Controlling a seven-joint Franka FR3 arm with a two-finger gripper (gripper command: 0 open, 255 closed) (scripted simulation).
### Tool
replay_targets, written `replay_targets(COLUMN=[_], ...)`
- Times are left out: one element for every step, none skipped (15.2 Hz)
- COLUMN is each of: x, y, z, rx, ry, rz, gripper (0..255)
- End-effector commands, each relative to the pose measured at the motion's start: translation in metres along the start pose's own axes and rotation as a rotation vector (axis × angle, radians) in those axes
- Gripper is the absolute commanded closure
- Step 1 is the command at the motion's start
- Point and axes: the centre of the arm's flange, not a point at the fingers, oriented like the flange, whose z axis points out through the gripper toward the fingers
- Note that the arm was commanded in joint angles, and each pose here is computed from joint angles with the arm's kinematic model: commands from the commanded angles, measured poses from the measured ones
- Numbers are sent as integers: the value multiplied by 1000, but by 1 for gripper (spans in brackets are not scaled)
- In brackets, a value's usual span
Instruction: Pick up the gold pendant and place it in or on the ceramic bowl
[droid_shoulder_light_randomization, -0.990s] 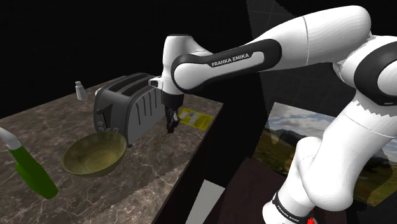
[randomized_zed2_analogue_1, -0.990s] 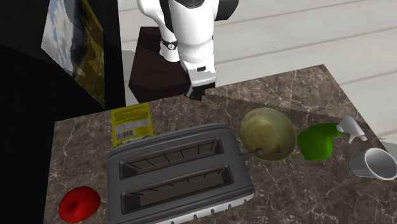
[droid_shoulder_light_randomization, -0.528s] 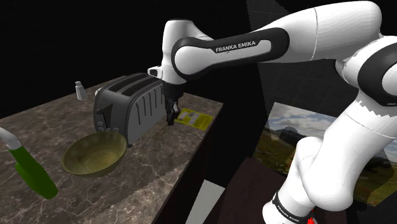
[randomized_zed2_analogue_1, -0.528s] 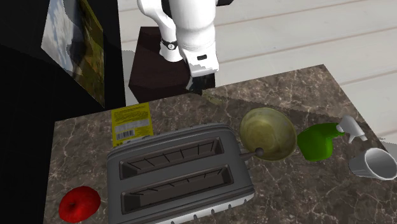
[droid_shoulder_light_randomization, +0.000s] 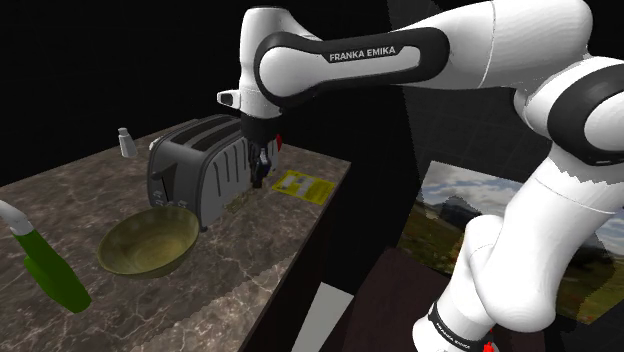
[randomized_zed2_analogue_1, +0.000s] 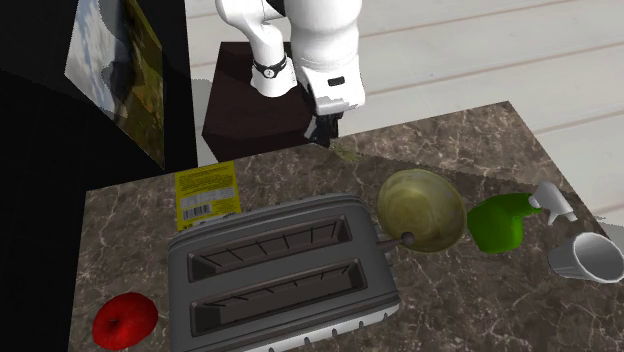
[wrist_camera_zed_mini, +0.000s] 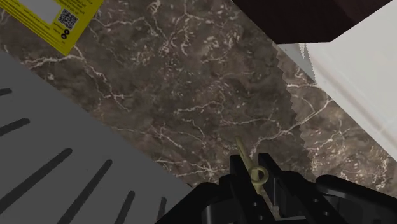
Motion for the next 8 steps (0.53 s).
replay_targets(x=[26, 39, 52, 65, 78, 91, 105, 118], y=[-2, -2, -2, -3, -3, -3, -3, -4], z=[-1, 0, 0, 0, 1, 1, 1, 2], rx=[0, 0, 0, 0, 0, 0, 0, 0], ry=[0, 0, 0, 0, 0, 0, 0, 0], rz=[0, 0, 0, 0, 0, 0, 0, 0], gripper=[255, 255, 255, 255, 255, 255, 255, 255])
